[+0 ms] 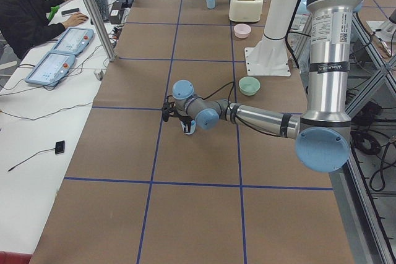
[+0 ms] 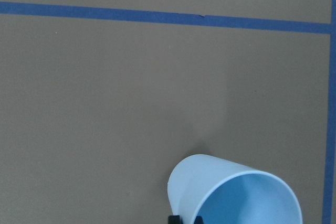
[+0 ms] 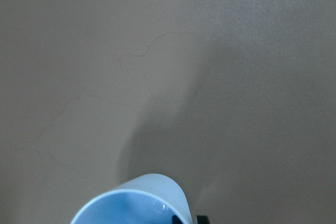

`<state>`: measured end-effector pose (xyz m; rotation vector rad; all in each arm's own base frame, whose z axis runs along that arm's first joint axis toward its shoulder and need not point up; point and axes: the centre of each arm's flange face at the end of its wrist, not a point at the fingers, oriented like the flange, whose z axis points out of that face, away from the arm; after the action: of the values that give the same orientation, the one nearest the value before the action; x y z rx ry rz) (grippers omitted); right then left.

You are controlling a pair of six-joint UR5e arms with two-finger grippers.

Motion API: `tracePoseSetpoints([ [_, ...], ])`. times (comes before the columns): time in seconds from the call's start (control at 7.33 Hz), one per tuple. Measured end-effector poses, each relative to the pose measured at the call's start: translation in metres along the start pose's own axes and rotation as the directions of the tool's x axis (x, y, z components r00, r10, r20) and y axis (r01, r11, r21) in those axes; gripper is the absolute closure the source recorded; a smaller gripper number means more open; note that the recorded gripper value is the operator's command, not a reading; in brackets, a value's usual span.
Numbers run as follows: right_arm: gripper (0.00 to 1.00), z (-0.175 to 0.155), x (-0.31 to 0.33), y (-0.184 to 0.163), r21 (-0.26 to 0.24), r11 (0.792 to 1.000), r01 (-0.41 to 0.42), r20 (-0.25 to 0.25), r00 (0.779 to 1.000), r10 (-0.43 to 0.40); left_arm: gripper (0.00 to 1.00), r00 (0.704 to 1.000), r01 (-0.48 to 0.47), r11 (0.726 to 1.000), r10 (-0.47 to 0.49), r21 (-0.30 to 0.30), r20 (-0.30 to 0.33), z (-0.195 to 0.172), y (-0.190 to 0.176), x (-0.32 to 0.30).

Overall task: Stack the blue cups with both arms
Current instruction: 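Close the left gripper on its blue cup while the right closes on its cup, then carry the left gripper's cup toward centre while the right carries its cup inward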

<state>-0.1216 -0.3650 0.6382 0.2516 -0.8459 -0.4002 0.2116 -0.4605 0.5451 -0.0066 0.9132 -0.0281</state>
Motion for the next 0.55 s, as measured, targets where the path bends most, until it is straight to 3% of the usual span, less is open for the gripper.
tracePoseSetpoints([
  [0.55, 1.0, -0.004, 0.003, -0.002, 0.011, 1.0, -0.007, -0.004, 1.0, 0.007, 1.0, 1.0, -0.008, 1.0, 0.008, 0.018, -0.03, -0.018, 0.001, 0.021],
])
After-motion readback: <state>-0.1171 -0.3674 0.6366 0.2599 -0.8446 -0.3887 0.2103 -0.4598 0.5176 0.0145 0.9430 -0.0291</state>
